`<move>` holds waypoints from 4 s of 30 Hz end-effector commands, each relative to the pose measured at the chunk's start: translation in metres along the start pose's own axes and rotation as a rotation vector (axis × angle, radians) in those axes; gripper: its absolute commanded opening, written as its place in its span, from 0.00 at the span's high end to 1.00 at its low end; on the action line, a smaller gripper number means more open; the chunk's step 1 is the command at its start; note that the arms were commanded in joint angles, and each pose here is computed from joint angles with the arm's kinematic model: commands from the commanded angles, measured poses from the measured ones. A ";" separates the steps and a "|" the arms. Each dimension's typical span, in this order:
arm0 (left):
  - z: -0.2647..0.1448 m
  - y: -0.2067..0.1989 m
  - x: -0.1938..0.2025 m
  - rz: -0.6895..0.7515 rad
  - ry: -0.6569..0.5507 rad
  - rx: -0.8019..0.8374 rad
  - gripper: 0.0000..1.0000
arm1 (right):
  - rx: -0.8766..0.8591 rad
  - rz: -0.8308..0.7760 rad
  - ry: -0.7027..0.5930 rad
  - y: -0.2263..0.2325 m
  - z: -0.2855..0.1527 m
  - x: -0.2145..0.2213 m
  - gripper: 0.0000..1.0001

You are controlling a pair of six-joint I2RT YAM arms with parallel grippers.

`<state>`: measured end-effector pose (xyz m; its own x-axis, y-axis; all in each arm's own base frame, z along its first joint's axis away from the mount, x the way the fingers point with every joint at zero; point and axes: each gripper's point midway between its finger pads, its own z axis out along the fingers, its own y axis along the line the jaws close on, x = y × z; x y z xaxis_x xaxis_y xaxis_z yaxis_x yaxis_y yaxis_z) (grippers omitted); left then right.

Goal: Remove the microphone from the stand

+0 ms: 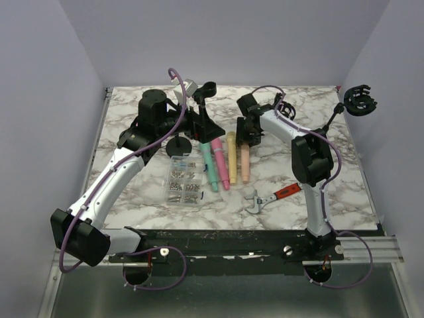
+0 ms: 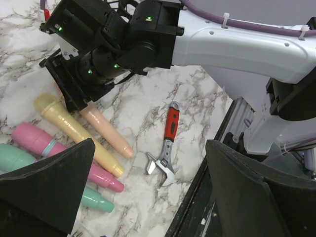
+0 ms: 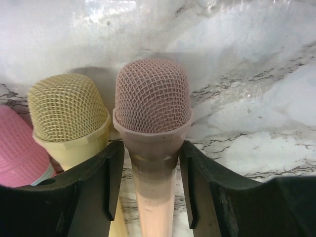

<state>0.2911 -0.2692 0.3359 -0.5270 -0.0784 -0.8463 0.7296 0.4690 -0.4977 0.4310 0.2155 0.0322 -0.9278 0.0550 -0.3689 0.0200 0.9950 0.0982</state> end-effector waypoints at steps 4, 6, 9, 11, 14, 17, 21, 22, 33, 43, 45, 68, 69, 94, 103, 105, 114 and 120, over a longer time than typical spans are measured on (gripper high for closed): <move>-0.006 -0.014 -0.011 0.038 -0.030 0.031 0.01 | -0.037 -0.016 -0.114 0.010 -0.057 -0.038 0.45; -0.006 -0.015 -0.012 0.040 -0.032 0.032 0.01 | -0.061 -0.025 -0.180 0.014 -0.084 -0.054 0.45; -0.007 -0.016 -0.013 0.041 -0.036 0.035 0.02 | -0.094 -0.048 -0.318 0.016 -0.135 -0.082 0.45; -0.008 -0.018 -0.013 0.042 -0.039 0.040 0.01 | -0.114 -0.073 -0.408 0.016 -0.169 -0.095 0.42; -0.010 -0.019 -0.014 0.044 -0.044 0.042 0.02 | -0.131 -0.117 -0.556 0.010 -0.216 -0.110 0.36; -0.011 -0.021 -0.015 0.047 -0.048 0.043 0.01 | -0.083 -0.128 -0.674 -0.009 -0.247 -0.112 0.33; -0.013 -0.023 -0.017 0.052 -0.054 0.045 0.01 | 0.020 -0.110 -0.800 -0.041 -0.275 -0.108 0.32; -0.013 -0.023 -0.016 0.051 -0.053 0.045 0.01 | 0.052 -0.097 -0.825 -0.051 -0.279 -0.107 0.32; -0.012 -0.024 -0.017 0.048 -0.053 0.053 0.01 | 0.145 0.425 -0.931 -0.182 -0.306 -0.099 0.35; -0.013 -0.025 -0.016 0.049 -0.051 0.056 0.01 | 0.007 0.807 -0.901 -0.255 -0.287 -0.080 0.31; -0.013 -0.026 -0.017 0.052 -0.050 0.056 0.01 | 0.017 0.845 -0.901 -0.261 -0.284 -0.078 0.22; -0.008 -0.019 -0.012 0.043 -0.030 0.048 0.02 | -0.058 1.061 -1.050 -0.291 -0.273 -0.092 0.24; -0.007 -0.018 -0.012 0.042 -0.028 0.048 0.01 | -0.055 1.066 -1.048 -0.292 -0.272 -0.091 0.24; -0.004 -0.016 -0.009 0.033 -0.019 0.050 0.01 | 0.003 1.095 -0.895 -0.298 -0.198 -0.057 0.44; -0.005 -0.016 -0.010 0.032 -0.020 0.051 0.01 | 0.000 0.979 -0.859 -0.293 -0.188 -0.060 0.60; -0.004 -0.017 -0.010 0.031 -0.020 0.054 0.01 | 0.008 0.959 -0.844 -0.293 -0.184 -0.057 0.65; -0.004 -0.017 -0.009 0.029 -0.020 0.058 0.01 | 0.072 0.931 -0.750 -0.296 -0.153 -0.027 0.77; -0.004 -0.018 -0.009 0.025 -0.020 0.064 0.01 | 0.119 0.934 -0.691 -0.300 -0.126 0.000 0.77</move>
<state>0.2859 -0.2688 0.3437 -0.5166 -0.0867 -0.8518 0.7407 0.4537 -0.4955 0.4259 -0.0949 0.2582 0.1562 0.7492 -0.6437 0.3656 0.5615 0.7423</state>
